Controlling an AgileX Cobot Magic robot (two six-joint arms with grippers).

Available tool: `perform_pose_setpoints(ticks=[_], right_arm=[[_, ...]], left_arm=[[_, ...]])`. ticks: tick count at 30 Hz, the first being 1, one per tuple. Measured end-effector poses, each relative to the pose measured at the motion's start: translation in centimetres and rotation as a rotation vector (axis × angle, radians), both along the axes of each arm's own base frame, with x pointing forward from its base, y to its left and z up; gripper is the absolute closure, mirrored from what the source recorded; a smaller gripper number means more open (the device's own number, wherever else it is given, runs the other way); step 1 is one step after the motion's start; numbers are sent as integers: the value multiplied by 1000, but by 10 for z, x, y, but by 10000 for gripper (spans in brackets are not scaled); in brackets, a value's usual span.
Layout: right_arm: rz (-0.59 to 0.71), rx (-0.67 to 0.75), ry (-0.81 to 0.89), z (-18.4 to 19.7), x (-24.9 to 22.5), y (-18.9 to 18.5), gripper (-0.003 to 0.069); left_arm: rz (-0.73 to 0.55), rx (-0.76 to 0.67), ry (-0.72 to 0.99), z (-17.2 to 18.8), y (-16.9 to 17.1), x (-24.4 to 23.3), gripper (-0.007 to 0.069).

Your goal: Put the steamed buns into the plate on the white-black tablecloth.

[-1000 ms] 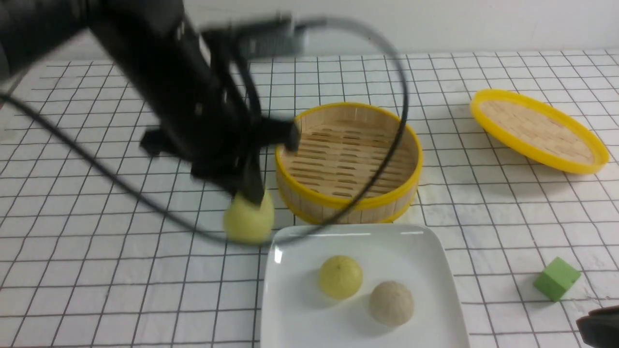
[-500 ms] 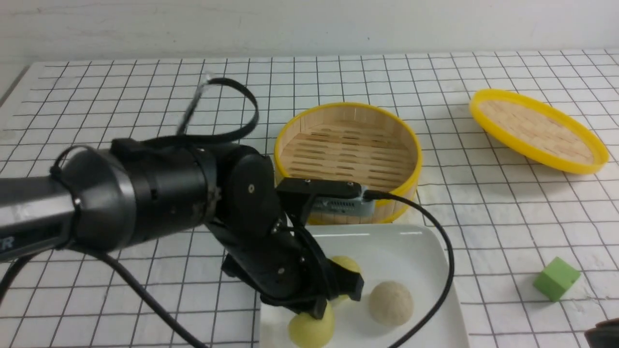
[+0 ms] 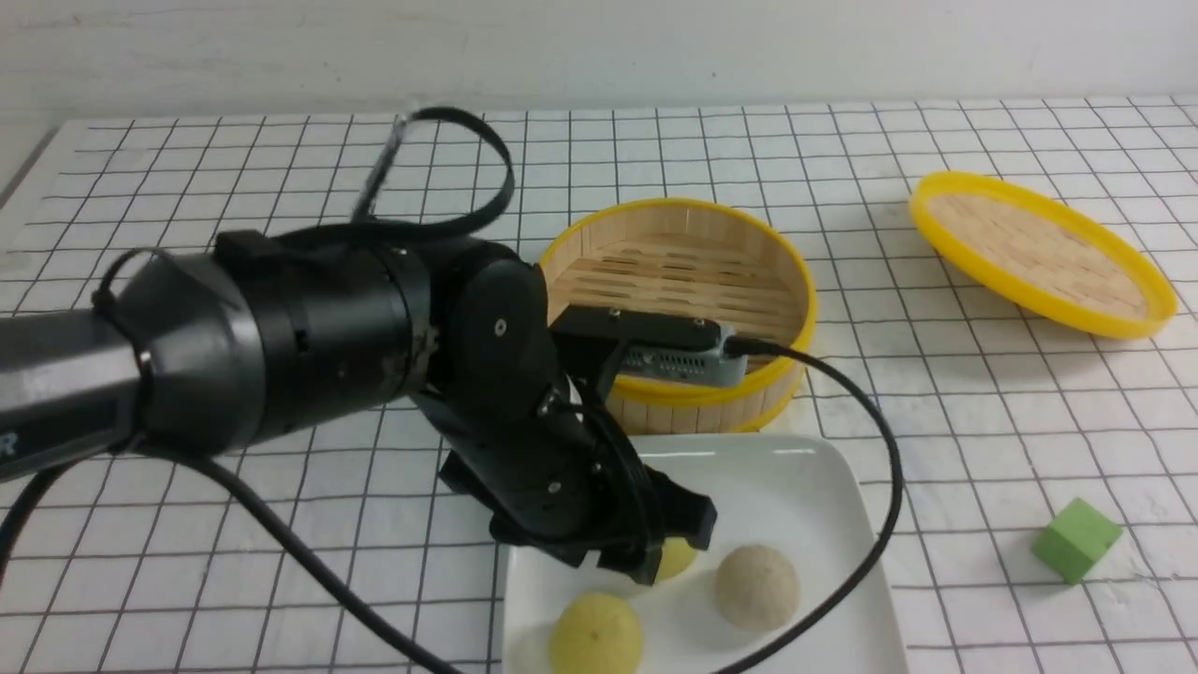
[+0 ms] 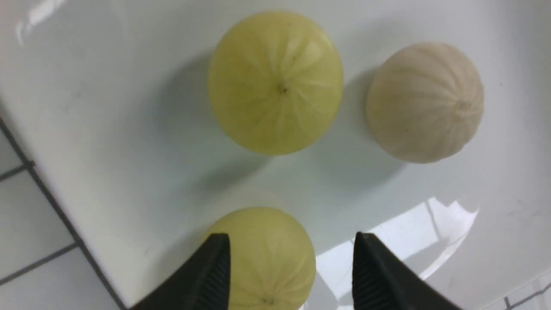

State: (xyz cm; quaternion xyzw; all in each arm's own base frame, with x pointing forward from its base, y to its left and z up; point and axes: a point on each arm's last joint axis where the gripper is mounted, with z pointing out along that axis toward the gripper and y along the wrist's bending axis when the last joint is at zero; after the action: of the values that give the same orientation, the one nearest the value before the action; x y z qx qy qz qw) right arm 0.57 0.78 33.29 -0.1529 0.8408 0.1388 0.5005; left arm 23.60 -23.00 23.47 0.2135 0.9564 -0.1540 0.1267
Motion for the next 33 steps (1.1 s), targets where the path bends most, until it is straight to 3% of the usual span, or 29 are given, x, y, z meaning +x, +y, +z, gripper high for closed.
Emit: perform_pose_setpoints(ticks=[4,8,15,17,24,33], right_arm=[[-78,122,-269,-3,-20,-15,670],[-76,155,-344,-18,-9,-12,667],[-82,167,-370,-46,13,-2,664],[-82,169,-370,-46,13,-2,664],[-62,191,-257,-55,10,1,662],[-65,195,-297,-51,11,0,657]], left_arm=[[-9,8,-11,5,0,1,229],[-12,16,-5,4,1,1,276],[-18,32,6,4,2,0,567],[-18,32,5,4,2,0,610],[-17,30,2,4,2,0,623],[-17,26,-10,4,1,1,623]])
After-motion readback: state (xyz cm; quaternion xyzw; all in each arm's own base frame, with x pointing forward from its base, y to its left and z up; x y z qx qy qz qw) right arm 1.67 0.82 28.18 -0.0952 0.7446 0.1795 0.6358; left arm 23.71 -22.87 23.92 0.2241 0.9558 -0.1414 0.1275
